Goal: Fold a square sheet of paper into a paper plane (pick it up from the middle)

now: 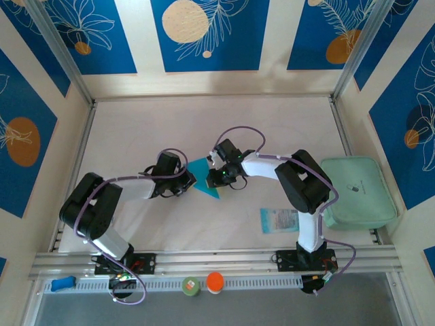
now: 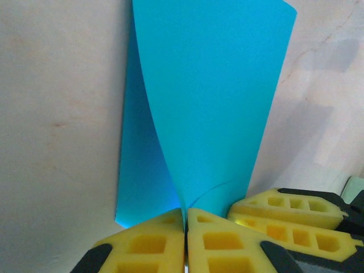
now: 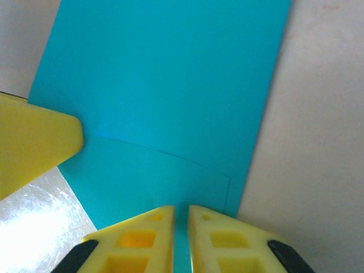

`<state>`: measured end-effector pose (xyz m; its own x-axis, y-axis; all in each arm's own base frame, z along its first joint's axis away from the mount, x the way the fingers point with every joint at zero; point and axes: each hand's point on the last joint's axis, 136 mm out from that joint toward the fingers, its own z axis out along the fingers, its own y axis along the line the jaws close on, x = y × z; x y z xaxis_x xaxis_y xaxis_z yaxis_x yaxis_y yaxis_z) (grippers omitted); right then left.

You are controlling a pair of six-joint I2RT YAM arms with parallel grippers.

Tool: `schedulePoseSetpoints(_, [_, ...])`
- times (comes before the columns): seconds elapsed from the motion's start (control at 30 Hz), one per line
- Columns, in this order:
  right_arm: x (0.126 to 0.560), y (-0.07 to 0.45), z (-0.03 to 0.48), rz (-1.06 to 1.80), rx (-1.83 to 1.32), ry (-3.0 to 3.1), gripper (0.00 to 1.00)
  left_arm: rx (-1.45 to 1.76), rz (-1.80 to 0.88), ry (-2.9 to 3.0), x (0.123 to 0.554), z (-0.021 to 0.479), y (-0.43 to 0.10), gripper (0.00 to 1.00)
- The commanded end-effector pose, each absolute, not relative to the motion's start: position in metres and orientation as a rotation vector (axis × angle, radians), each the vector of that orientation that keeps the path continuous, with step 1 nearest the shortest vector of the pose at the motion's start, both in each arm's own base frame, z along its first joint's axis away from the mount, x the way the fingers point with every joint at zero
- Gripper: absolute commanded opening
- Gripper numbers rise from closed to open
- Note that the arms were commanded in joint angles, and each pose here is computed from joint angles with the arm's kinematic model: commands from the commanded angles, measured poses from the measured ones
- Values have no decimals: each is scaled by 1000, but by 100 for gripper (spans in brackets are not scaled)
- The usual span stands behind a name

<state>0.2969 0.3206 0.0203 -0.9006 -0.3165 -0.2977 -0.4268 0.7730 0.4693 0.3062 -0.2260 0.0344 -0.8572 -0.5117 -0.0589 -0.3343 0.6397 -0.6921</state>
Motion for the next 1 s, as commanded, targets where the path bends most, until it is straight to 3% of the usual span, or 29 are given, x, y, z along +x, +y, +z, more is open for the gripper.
schedulePoseSetpoints(0.0, [306, 314, 40, 736, -652, 2671, 21, -722, -1053, 2599, 312, 45, -228, 8])
schedulePoseSetpoints(0.13, [307, 314, 65, 698, -680, 2545, 32, -773, -994, 2631, 310, 48, -223, 8])
schedulePoseSetpoints(0.3, [293, 314, 70, 605, -747, 2427, 37, -791, -939, 2653, 311, 54, -221, 8])
schedulePoseSetpoints(0.63, [271, 332, 50, 376, -966, 2229, 36, -813, -896, 2671, 312, 63, -221, 8])
schedulePoseSetpoints(0.97, [270, 350, 38, 362, -1048, 2164, 35, -842, -909, 2655, 313, 67, -222, 9])
